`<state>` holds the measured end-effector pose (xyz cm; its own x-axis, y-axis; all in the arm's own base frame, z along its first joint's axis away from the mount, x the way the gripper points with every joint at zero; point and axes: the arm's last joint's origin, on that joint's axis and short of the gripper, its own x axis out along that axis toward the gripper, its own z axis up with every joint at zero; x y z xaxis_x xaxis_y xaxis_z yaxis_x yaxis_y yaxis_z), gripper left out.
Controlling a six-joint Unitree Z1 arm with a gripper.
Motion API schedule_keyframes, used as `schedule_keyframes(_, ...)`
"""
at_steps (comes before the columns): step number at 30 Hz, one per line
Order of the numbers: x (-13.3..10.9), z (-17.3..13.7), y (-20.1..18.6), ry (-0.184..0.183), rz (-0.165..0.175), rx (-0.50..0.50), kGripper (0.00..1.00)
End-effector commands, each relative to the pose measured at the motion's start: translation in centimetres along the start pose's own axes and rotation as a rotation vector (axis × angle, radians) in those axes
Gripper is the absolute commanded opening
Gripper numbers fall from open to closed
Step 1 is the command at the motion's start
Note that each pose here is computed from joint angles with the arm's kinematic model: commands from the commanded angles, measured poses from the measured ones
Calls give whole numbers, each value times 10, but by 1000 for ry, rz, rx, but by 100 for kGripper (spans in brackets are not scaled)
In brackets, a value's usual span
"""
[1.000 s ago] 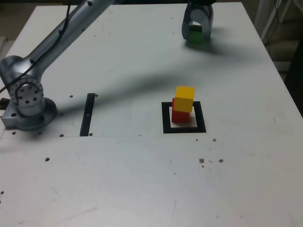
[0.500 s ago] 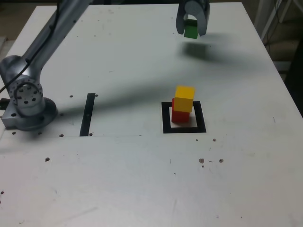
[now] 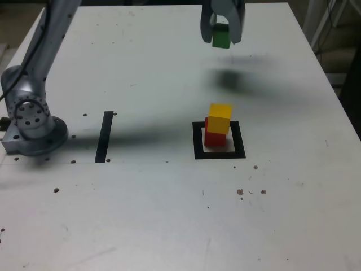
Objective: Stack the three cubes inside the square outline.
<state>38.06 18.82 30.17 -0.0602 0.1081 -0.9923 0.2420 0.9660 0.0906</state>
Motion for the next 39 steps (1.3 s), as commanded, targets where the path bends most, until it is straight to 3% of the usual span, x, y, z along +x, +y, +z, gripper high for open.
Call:
schedule_keyframes(1, -8, -2, -9, -16, 7, 0, 25)
schedule_keyframes(21, -42, -18, -116, -35, -16, 9, 25)
schedule_keyframes(39, -49, -9, -183, -37, -41, 43, 25)
